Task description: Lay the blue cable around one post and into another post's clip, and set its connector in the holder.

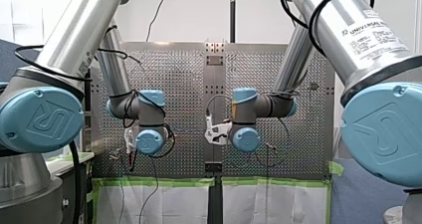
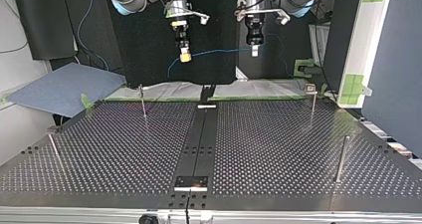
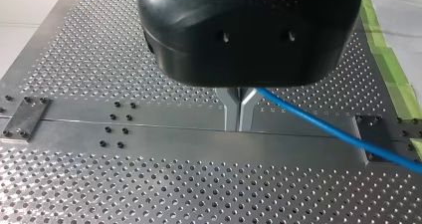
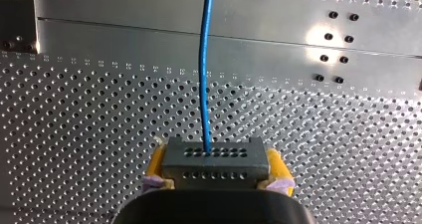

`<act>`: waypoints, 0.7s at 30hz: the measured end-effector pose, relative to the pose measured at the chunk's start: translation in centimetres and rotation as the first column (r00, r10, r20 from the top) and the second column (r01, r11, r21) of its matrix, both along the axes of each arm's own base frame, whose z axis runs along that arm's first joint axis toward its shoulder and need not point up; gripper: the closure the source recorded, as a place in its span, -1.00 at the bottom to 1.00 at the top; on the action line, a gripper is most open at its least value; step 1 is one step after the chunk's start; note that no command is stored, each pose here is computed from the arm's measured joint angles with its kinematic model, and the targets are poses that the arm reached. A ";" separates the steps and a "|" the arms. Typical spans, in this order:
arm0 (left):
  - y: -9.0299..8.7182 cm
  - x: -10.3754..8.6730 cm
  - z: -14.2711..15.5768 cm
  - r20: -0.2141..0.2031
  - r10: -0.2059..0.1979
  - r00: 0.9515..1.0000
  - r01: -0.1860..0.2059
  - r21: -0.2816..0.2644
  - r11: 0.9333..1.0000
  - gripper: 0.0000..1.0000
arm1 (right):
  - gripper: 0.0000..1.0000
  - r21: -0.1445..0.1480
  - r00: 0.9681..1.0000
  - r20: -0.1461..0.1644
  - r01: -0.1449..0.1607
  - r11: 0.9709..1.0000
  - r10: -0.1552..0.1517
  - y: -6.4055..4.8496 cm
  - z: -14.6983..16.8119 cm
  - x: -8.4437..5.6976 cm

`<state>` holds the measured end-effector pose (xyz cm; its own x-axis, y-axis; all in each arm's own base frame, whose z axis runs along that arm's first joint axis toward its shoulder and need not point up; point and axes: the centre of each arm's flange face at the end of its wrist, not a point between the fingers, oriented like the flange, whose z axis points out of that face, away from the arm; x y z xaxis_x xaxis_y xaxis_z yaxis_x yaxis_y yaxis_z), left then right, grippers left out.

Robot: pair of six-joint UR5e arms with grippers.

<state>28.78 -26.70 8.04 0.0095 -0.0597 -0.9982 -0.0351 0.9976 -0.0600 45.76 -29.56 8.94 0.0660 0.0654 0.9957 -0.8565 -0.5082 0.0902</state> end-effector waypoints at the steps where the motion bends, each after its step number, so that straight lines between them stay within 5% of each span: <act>1: 0.0 0.0 0.0 0.000 0.000 1.000 0.000 0.000 1.000 1.00 | 1.00 0.000 1.000 0.000 0.000 1.000 0.000 0.0 0.0 0.0; 21: 0.0 0.0 0.0 0.000 0.000 1.000 0.000 0.000 1.000 0.93 | 1.00 0.000 1.000 0.000 0.000 1.000 0.000 0.0 0.0 0.0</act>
<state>28.78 -26.70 8.04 0.0096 -0.0597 -0.9982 -0.0351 0.9976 -0.0600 45.76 -29.56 8.94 0.0661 0.0654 0.9957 -0.8565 -0.5082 0.0902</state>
